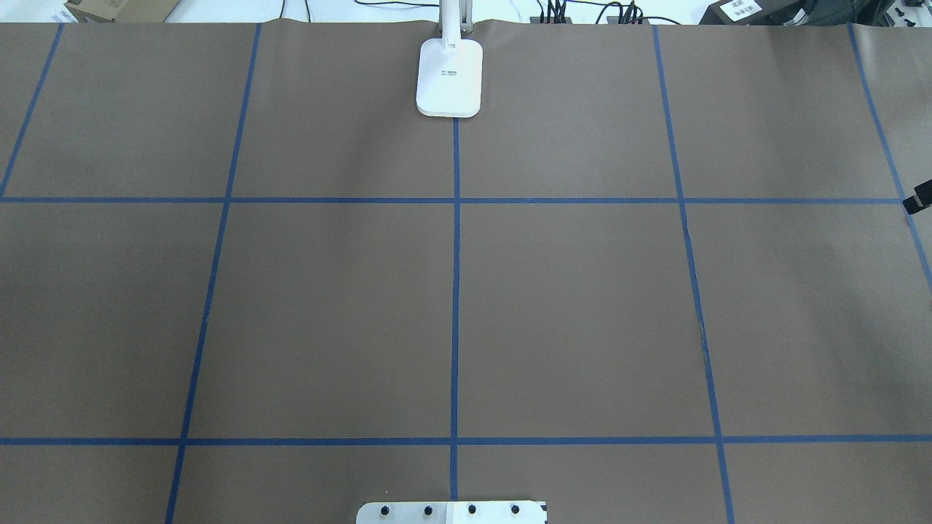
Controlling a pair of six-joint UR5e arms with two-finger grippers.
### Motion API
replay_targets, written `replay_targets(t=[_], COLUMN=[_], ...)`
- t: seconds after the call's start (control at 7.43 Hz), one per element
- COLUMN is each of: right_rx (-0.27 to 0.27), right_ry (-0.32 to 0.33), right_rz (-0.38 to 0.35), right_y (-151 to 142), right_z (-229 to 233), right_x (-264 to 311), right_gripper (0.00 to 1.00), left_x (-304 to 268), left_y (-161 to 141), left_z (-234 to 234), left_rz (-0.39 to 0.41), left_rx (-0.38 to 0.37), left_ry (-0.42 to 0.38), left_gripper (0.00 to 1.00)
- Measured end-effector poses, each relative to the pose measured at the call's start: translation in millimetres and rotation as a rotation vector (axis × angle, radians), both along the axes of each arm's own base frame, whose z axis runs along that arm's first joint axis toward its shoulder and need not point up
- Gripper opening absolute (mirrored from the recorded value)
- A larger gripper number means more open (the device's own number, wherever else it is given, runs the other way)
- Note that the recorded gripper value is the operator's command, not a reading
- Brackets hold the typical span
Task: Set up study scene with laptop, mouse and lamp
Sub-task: 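Carry the open silver laptop with the left gripper toward the table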
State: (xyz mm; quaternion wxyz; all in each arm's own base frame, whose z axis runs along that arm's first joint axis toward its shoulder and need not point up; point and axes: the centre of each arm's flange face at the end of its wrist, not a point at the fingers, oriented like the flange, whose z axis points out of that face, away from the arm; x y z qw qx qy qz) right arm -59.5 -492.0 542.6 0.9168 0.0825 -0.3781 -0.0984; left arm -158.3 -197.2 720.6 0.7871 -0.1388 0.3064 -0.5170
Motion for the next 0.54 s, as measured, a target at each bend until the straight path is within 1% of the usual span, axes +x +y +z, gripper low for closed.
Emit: replay_targets(t=[0.13,0.27,0.54], right_rx=[0.017,0.027,0.034], right_ry=[-0.005,-0.007,-0.010], right_rz=[-0.004,-0.008,-0.012], right_y=[0.1,0.3,-0.2], right_z=[-0.6,-1.3,-3.1], right_x=[-2.8,-5.2,-7.5], right_gripper=[1.00,1.00,1.00], left_x=[-0.4,0.2,7.4], left_y=[3.9,7.8,25.9], left_z=[2.7,7.5,25.8], left_rz=[-0.067,-0.108,-0.151], left_rx=[-0.065,-0.112,-0.193], left_ry=[-0.005,-0.004,0.016], left_gripper=[0.99,0.99,0.99])
